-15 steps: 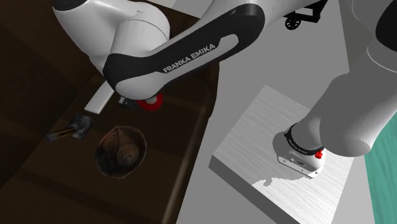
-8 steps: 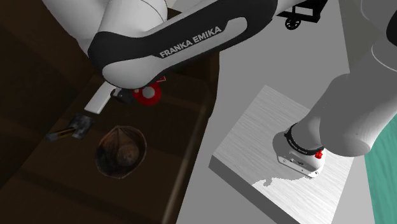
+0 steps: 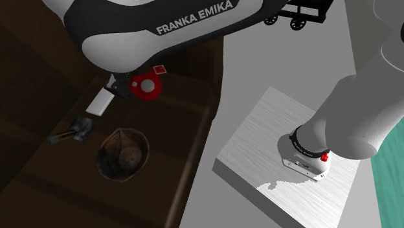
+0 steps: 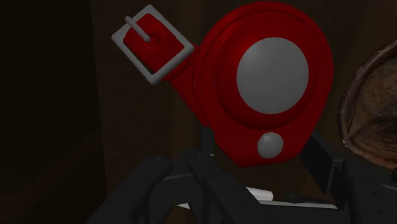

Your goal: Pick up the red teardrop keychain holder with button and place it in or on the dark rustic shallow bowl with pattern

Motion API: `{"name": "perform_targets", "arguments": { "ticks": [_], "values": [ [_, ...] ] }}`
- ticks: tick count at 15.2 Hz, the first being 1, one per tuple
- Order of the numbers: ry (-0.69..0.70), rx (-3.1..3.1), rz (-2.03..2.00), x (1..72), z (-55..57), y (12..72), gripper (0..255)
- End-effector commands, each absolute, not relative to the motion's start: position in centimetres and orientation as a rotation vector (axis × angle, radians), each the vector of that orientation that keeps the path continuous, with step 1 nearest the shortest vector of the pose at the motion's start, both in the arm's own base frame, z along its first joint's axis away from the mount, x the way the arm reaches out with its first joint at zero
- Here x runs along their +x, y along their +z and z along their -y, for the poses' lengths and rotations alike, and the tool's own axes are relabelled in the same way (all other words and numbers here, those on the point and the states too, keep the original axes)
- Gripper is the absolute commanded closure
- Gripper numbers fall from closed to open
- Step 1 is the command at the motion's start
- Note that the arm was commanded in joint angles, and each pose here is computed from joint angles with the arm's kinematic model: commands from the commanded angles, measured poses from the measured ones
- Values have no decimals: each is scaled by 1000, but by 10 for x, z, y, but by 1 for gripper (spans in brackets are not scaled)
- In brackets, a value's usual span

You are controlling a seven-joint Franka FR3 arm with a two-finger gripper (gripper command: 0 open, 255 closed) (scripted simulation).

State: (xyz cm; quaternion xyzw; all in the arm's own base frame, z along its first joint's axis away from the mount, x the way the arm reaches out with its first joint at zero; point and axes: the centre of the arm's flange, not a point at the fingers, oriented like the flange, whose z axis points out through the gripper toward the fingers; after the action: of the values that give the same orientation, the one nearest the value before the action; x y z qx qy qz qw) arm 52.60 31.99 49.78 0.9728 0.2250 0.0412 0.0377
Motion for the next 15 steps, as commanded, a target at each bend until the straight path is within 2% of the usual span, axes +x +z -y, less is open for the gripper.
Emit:
{"name": "perform_targets", "arguments": {
  "ticks": [1,15],
  "values": [
    [126,2985,-690,523,-331,503,255],
    [126,2985,-690,478,-510,507,255]
  ]
}}
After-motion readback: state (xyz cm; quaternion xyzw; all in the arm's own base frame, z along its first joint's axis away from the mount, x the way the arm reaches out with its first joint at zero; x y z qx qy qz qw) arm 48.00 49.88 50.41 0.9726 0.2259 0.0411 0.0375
